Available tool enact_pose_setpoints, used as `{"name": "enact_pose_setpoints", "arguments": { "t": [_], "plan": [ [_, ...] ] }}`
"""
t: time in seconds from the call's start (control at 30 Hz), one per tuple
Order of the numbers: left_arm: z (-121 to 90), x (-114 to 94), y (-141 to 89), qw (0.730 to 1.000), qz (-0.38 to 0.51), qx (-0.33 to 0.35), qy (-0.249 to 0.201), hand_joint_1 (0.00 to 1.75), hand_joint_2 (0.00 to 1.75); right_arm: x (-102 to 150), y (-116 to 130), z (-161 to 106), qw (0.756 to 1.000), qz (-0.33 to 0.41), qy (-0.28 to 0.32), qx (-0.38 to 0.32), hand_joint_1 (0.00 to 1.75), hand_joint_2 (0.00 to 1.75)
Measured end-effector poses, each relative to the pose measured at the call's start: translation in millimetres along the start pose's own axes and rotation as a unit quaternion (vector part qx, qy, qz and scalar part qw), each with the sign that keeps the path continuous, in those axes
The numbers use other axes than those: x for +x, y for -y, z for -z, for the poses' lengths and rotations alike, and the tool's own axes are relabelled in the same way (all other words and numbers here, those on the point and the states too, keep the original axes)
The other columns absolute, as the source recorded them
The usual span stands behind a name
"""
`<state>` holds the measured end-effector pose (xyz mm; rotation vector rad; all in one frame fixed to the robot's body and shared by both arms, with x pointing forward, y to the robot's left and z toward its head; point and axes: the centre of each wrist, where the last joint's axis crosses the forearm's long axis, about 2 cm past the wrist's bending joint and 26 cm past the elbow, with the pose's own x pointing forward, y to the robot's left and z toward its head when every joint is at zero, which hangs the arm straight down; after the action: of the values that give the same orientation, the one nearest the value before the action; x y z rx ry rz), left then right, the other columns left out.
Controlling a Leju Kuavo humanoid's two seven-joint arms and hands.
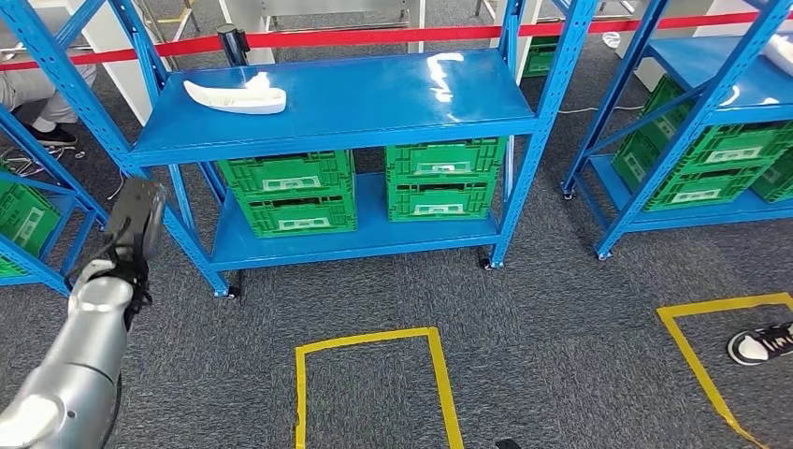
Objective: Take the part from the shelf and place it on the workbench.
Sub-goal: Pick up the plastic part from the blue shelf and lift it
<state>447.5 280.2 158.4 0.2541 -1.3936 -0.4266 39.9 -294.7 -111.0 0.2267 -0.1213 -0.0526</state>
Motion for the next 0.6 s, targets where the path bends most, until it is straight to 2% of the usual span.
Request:
{"name": "enact_pose_setpoints", "arguments": {
  "t": [0.13, 0.3, 0.43, 0.53, 0.6],
  "plan": [
    [18.2, 56.8, -20.4, 0.997, 0.043, 0.011, 0.066, 0.00, 0.00, 0.5, -2.7, 0.7, 1.000, 0.006, -0.005, 0.002, 0.00, 0.00],
    [26.9, 100.0, -35.3, 0.989, 0.087, 0.019, 0.118, 0.00, 0.00, -0.2, -4.5, 1.2, 1.000, 0.004, -0.009, 0.004, 0.00, 0.00],
    [32.0, 148.0, -54.4, 0.974, 0.140, 0.028, 0.175, 0.00, 0.00, 2.2, -8.0, 2.1, 1.000, 0.006, -0.010, 0.007, 0.00, 0.00],
    [32.7, 190.4, -64.5, 0.954, 0.193, 0.020, 0.229, 0.00, 0.00, 4.9, -10.0, 2.6, 1.000, 0.008, -0.012, 0.008, 0.00, 0.00],
    [32.0, 210.7, -69.2, 0.942, 0.223, 0.014, 0.252, 0.00, 0.00, 3.2, -10.6, 2.8, 1.000, 0.009, -0.018, 0.009, 0.00, 0.00]
  ]
}}
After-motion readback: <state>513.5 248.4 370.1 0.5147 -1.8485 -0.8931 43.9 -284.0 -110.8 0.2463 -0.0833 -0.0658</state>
